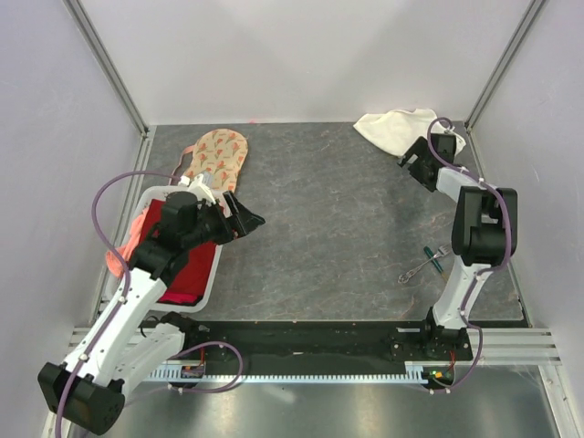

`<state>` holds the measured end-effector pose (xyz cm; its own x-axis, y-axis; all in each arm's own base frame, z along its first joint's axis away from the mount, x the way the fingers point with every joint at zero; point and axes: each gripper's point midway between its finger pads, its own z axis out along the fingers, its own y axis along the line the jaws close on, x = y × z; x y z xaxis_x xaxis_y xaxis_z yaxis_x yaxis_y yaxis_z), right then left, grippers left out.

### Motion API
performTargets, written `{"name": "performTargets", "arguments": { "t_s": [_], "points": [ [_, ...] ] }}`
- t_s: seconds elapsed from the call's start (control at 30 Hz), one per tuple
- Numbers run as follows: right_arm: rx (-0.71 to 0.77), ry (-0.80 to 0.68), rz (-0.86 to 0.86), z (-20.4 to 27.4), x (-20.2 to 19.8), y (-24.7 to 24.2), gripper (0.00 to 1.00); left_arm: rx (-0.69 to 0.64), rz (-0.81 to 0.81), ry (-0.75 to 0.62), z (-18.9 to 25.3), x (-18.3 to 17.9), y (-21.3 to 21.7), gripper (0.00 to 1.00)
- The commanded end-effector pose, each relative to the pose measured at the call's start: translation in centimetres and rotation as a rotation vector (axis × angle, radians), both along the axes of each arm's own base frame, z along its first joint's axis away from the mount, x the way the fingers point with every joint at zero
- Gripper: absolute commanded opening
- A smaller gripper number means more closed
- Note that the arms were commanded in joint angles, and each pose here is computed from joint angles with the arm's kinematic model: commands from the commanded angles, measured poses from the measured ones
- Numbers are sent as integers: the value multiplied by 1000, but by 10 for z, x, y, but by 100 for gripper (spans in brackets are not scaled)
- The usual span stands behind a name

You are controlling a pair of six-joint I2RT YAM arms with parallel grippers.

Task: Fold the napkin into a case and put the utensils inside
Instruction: Move the crumpled napkin to the center of the board.

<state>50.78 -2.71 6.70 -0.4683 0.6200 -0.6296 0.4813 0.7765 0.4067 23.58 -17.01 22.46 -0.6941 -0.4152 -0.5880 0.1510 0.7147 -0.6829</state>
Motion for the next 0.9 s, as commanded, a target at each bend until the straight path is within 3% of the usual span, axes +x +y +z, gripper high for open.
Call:
{"name": "performTargets", "arguments": {
  "t_s": [0.0, 0.17, 0.27, 0.37, 0.4, 0.47, 0.57, 0.63, 0.67, 0.7, 0.87],
  "points": [
    [20, -127, -9, 19, 53, -2, 98, 55, -40, -71, 15, 12, -3, 88],
    [22, -136, -3, 8, 83, -3, 98, 64, -63, -78, 16, 17, -7, 81],
    [12, -143, 27, 7, 96, -3, 85, 74, -76, -62, 14, 20, -9, 74],
    [26, -117, 82, 1, 96, 5, 45, 86, -77, -50, 12, 25, -11, 68],
    [32, -108, 101, 0, 94, 10, 18, 97, -75, -53, 12, 28, -10, 66],
    [58, -65, 183, -3, 79, 33, 5, 115, -82, -43, 11, 33, -11, 59],
    [55, 14, 336, -4, 35, 86, 2, 171, -96, -29, 6, 43, -13, 58],
    [69, -29, 414, 28, 4, 121, 2, 203, -110, -23, 7, 45, -19, 58],
    [103, 35, 449, 9, -30, 136, 1, 216, -118, -1, 0, 48, -22, 58],
    [114, -7, 484, 34, -47, 148, 1, 213, -134, 1, 0, 47, -29, 58],
    [229, 96, 708, 24, -179, 227, 6, 218, -171, 106, -25, 42, -51, 58]
  ]
}}
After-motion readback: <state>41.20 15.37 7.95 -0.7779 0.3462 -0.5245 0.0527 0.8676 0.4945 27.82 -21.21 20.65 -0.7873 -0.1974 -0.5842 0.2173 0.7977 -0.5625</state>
